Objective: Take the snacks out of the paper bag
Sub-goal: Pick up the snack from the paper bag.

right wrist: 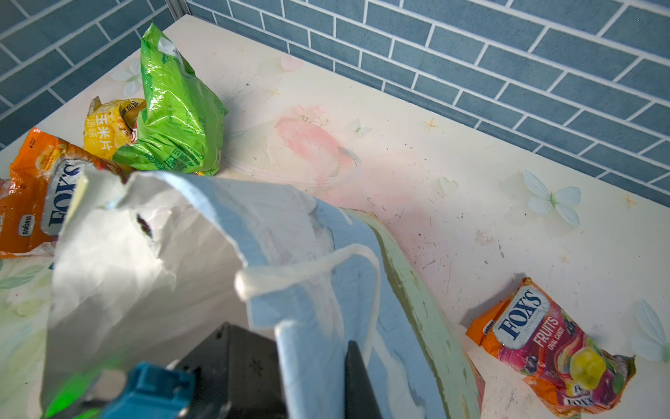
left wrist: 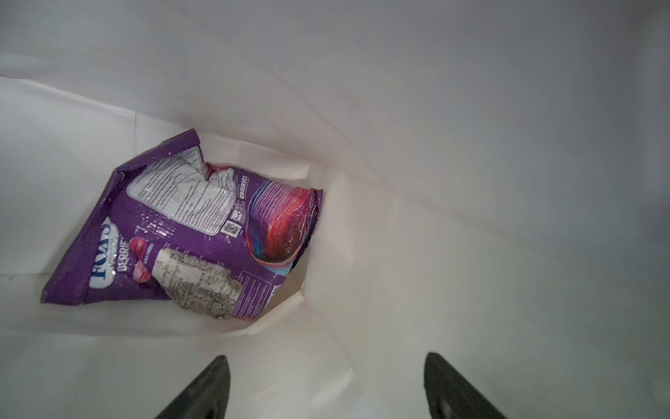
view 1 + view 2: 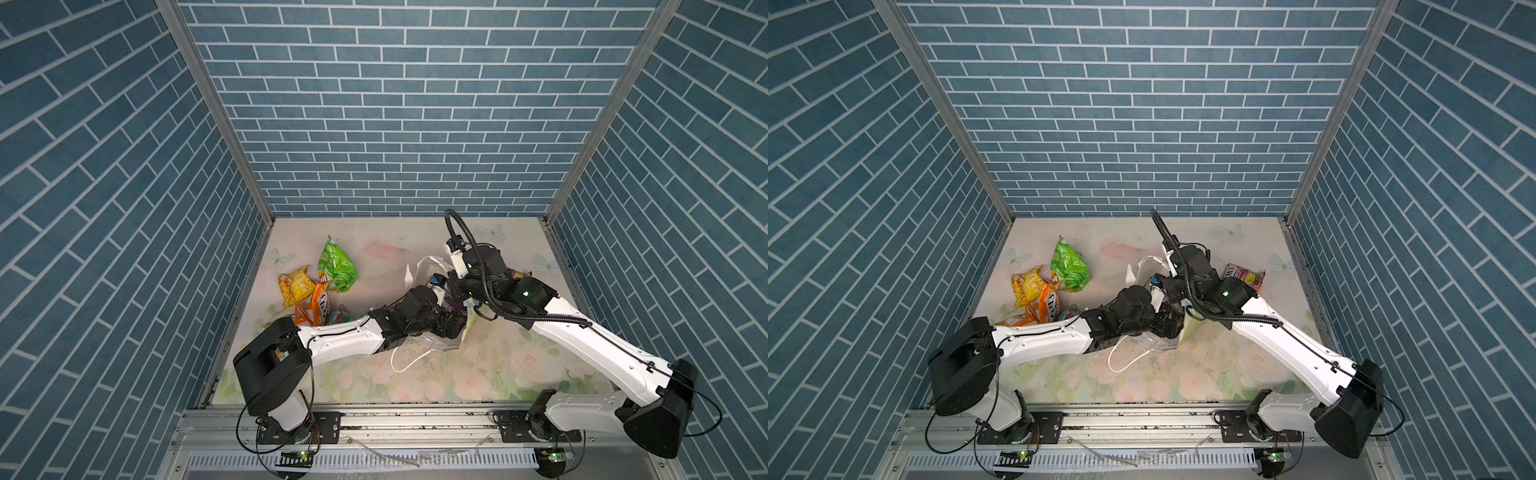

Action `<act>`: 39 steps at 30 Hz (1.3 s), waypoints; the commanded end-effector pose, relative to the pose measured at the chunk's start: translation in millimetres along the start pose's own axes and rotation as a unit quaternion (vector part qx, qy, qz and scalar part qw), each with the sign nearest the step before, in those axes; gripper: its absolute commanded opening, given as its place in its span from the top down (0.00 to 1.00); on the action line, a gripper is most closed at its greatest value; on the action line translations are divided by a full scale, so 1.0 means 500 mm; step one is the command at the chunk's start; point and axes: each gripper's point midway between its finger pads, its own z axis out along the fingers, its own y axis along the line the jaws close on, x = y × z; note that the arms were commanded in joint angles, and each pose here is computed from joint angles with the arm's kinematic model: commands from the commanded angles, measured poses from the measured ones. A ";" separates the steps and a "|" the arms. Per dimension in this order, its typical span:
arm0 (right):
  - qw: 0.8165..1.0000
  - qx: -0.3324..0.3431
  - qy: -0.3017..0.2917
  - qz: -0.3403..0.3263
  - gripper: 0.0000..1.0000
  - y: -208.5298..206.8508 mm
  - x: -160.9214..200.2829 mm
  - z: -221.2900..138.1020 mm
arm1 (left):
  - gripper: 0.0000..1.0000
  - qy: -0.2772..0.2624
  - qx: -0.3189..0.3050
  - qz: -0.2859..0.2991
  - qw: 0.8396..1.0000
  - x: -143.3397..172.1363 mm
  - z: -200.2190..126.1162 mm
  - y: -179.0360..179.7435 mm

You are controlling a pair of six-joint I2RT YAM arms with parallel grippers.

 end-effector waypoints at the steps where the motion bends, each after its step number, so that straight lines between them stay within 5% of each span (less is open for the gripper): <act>1: 0.999 -0.009 -0.032 0.006 1.00 0.001 -0.032 -0.021 | 0.10 0.018 -0.021 -0.008 1.000 0.004 0.009 0.008; 14: 0.999 0.013 -0.029 0.014 1.00 -0.010 -0.033 -0.006 | 0.01 0.032 -0.142 0.014 0.989 -0.004 0.020 0.090; 39: 0.999 0.011 -0.029 0.023 1.00 -0.006 -0.025 0.011 | 0.00 0.007 -0.160 -0.022 0.987 -0.004 0.124 0.155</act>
